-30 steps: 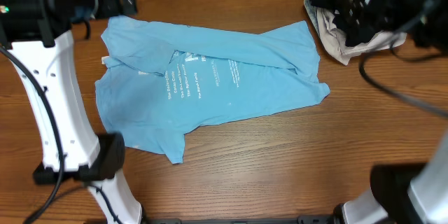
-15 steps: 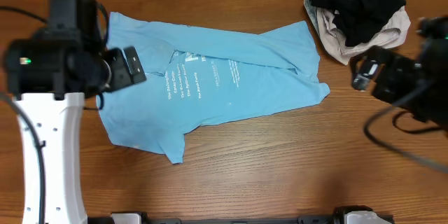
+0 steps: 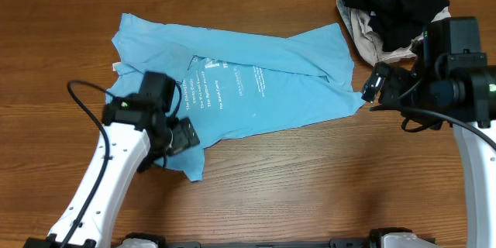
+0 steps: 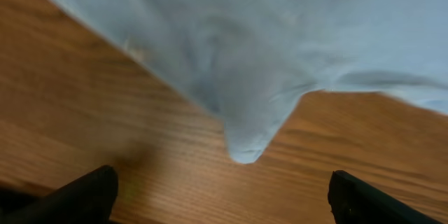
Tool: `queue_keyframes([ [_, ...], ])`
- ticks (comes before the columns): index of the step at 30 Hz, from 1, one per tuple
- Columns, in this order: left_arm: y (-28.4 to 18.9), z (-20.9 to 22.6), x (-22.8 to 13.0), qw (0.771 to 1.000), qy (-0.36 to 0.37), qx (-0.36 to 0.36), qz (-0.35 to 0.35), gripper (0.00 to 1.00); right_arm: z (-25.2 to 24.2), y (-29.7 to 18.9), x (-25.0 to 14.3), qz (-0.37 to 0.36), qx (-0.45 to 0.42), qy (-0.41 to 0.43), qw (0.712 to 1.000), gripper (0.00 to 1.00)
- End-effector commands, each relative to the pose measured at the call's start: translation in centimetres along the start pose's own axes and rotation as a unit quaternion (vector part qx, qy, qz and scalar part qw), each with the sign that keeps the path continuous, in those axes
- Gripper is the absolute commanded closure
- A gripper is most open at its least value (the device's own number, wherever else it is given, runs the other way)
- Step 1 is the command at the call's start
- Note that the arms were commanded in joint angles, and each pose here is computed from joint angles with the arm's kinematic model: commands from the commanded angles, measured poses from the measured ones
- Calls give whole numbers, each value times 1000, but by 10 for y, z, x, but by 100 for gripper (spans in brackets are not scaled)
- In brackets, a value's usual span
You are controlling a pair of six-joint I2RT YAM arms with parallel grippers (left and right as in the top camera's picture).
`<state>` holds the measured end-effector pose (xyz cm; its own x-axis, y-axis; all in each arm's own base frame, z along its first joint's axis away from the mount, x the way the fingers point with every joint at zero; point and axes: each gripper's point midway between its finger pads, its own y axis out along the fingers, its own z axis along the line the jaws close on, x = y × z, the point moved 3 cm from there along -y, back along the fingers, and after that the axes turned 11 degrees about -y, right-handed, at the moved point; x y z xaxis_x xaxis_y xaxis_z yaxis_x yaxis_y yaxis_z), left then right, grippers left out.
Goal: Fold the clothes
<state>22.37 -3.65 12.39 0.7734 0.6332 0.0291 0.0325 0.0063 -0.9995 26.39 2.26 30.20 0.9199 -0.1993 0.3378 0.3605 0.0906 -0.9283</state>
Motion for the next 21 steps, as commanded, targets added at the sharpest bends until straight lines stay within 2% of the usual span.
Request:
queue_keyframes([
  [1, 11, 8, -7, 1000, -24, 8, 4, 5, 1, 0, -1, -7, 6, 4, 1000, 0],
  [8, 46, 24, -17, 998, -47, 30, 10, 9, 1, 20, -3, 17, 7, 6, 1000, 0],
  [11, 57, 28, -19, 998, -50, 30, 8, 7, -1, 31, -6, 29, 5, 7, 1000, 0],
  [12, 62, 28, -18, 998, -51, 26, 4, 3, -1, 38, -8, 35, 5, 7, 999, 0],
  [16, 69, 25, -14, 1000, -24, 10, -6, 0, -1, 56, -14, 49, 11, 9, 999, 0],
  [19, 73, 21, -10, 1000, 23, -3, -20, 0, -1, 68, -16, 54, 15, 9, 998, 0],
  [21, 76, 21, -8, 999, 23, -5, -26, 0, -1, 74, -18, 57, 19, 10, 998, 0],
])
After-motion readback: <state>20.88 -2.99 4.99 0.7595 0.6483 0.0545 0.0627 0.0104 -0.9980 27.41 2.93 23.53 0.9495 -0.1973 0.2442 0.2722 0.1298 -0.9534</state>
